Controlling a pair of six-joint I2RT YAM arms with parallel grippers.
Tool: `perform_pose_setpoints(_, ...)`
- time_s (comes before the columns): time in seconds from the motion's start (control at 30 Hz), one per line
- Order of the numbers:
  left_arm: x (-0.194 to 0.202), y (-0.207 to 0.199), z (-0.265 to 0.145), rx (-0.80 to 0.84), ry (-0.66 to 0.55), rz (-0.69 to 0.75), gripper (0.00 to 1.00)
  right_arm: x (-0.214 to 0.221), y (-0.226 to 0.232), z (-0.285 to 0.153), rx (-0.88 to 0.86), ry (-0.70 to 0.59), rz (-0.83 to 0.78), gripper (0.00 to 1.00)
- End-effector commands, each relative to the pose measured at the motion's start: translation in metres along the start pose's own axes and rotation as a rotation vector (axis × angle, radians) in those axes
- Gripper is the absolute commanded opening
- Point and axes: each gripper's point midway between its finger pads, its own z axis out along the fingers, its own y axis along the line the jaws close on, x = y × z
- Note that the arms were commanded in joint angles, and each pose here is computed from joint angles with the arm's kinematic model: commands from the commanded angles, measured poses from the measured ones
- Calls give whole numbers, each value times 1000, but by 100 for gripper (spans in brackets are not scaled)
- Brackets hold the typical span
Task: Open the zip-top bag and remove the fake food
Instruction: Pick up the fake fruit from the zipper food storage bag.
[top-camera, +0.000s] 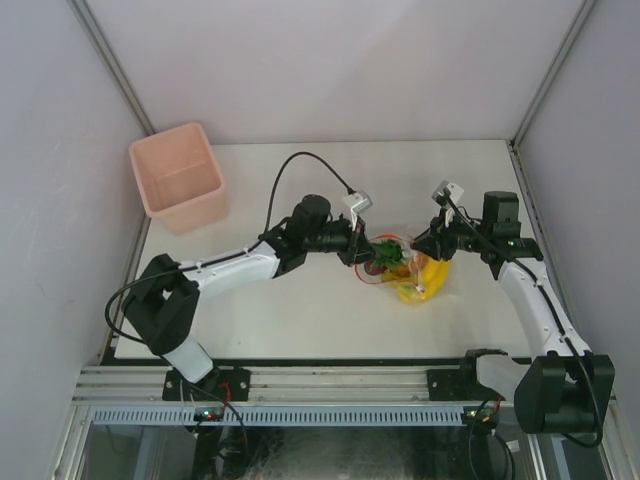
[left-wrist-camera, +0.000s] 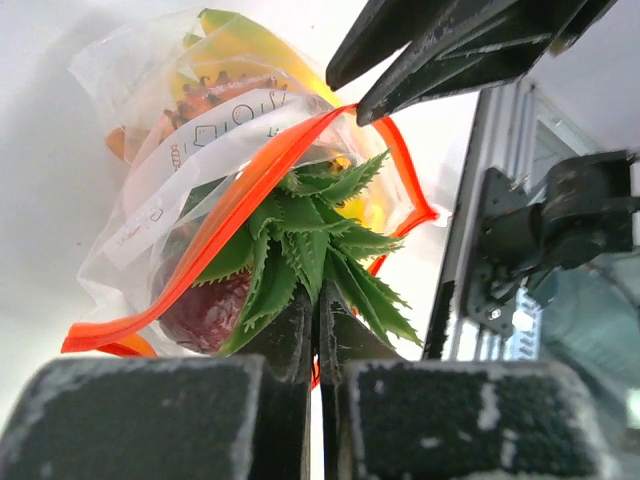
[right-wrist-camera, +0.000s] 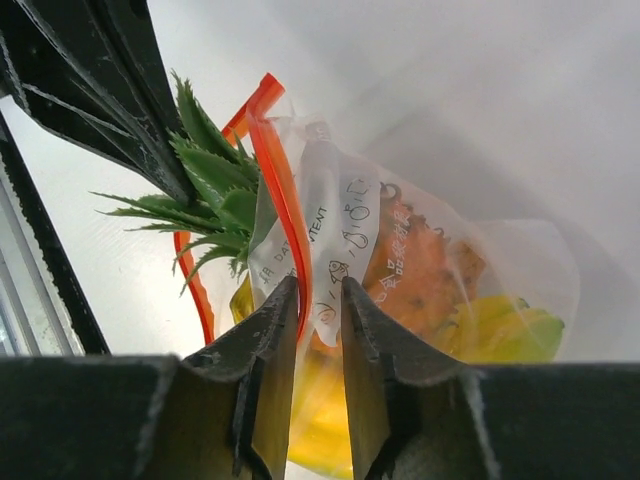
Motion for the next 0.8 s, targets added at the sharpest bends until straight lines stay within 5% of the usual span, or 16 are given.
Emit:
perform_pose_setpoints(0.0,-36,-11,-11,-43,-26,228,0,-28,13,-3,-51,-71,-58,25)
perform_pose_setpoints(0.17,-46,-24,-13,-30,-41,331,0,-24,17,10,-55,-25,-69,39)
perform_pose_setpoints(0.33,-51,-32,-16,-39,-41,423,0,-17,-3,17,47,41,-53,3)
perform_pose_setpoints(0.77,-59,-59,-25,-36,-78,750,0,2,-45,21,315,152,-129,0)
